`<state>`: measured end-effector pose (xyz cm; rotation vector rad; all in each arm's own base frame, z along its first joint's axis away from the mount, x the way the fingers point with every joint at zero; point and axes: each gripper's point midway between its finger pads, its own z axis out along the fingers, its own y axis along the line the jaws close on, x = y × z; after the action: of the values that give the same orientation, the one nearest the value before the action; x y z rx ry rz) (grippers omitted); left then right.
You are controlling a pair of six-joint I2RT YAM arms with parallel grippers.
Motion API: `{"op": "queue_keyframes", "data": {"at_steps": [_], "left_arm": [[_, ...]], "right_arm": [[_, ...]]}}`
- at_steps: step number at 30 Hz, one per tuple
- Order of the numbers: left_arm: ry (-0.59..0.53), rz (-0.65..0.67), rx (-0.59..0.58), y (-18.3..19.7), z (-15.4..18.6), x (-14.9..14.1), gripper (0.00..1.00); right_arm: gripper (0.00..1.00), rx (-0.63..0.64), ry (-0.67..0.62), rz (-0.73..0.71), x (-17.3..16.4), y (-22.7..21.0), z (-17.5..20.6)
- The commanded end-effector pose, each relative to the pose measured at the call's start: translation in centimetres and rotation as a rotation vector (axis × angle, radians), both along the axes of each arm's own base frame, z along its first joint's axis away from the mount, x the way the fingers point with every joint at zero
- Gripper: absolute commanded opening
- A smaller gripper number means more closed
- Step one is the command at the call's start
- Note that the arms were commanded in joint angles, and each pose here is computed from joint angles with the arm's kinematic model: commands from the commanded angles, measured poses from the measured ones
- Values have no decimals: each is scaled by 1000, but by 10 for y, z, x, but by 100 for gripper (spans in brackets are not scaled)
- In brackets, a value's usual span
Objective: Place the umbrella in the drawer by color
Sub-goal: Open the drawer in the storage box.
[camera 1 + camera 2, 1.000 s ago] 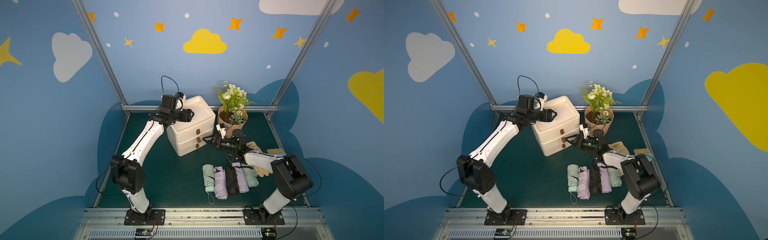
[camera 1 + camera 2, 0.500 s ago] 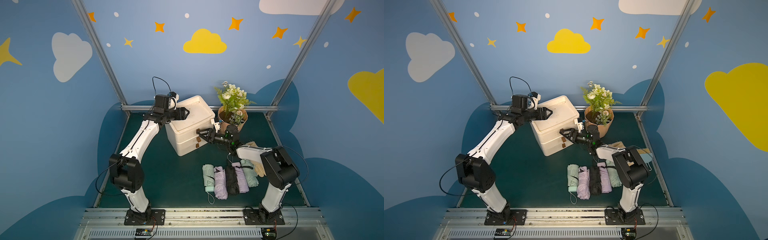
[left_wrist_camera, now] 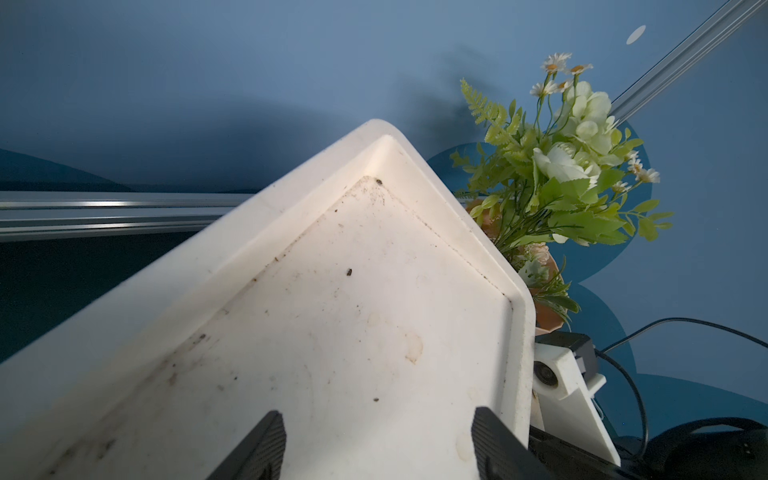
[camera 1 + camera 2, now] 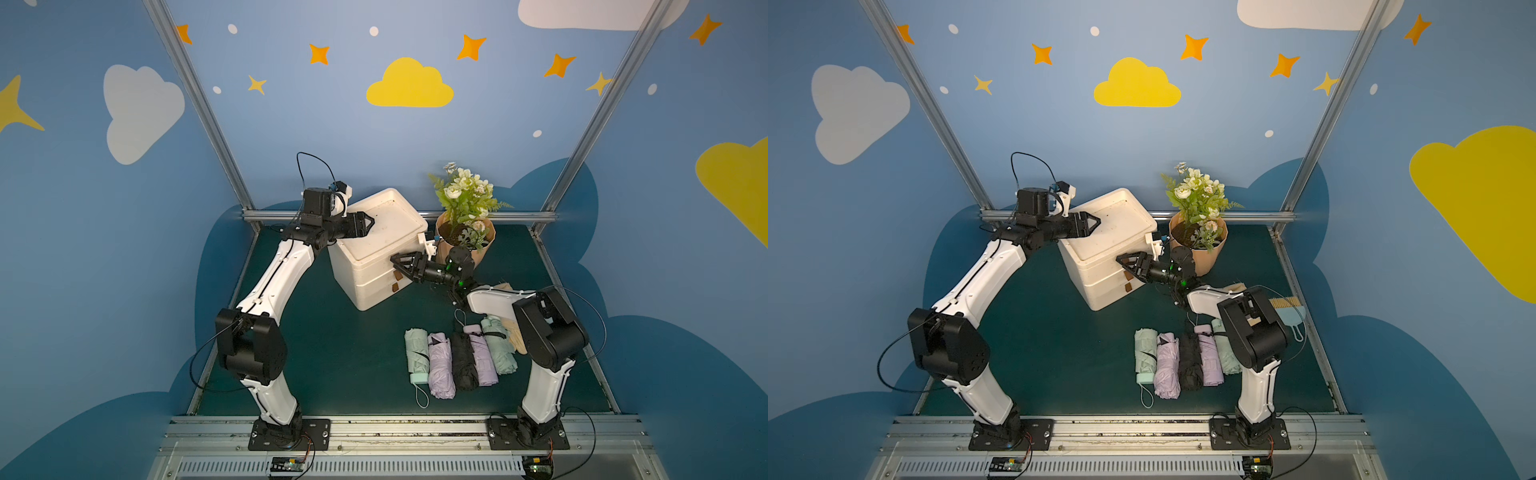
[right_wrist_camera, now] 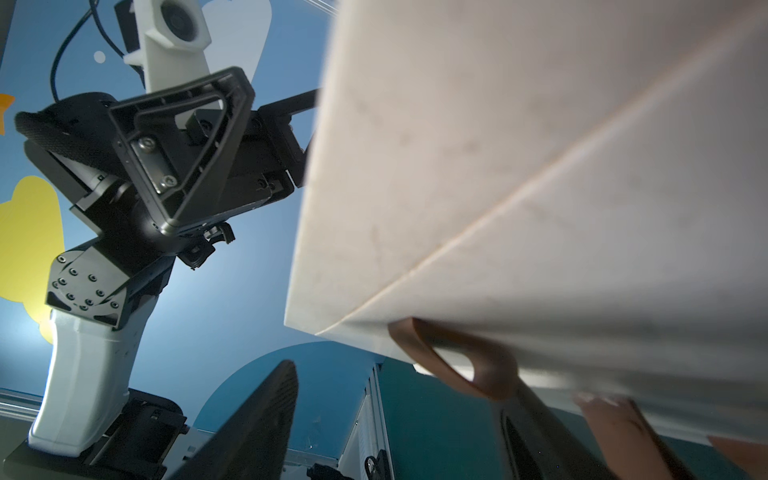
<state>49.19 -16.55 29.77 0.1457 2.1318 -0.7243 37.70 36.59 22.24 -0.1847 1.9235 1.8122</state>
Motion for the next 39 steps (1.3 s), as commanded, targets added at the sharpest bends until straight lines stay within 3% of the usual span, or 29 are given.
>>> {"op": "queue_keyframes", "data": {"at_steps": [1, 21, 28, 35, 39], "left_arm": [[113, 36, 34, 13, -33, -7, 74], [116, 42, 37, 14, -34, -8, 75], [116, 43, 36, 15, -35, -8, 76], [113, 45, 36, 15, -35, -7, 76], [116, 49, 39, 16, -36, -6, 76]], "right_arm": [[73, 50, -84, -27, 3, -7, 29], [51, 65, -98, -30, -3, -17, 41], [36, 61, -59, -70, 2, -20, 33], [2, 43, -38, -74, 0, -19, 29], [0, 19, -20, -84, -6, -24, 21]]}}
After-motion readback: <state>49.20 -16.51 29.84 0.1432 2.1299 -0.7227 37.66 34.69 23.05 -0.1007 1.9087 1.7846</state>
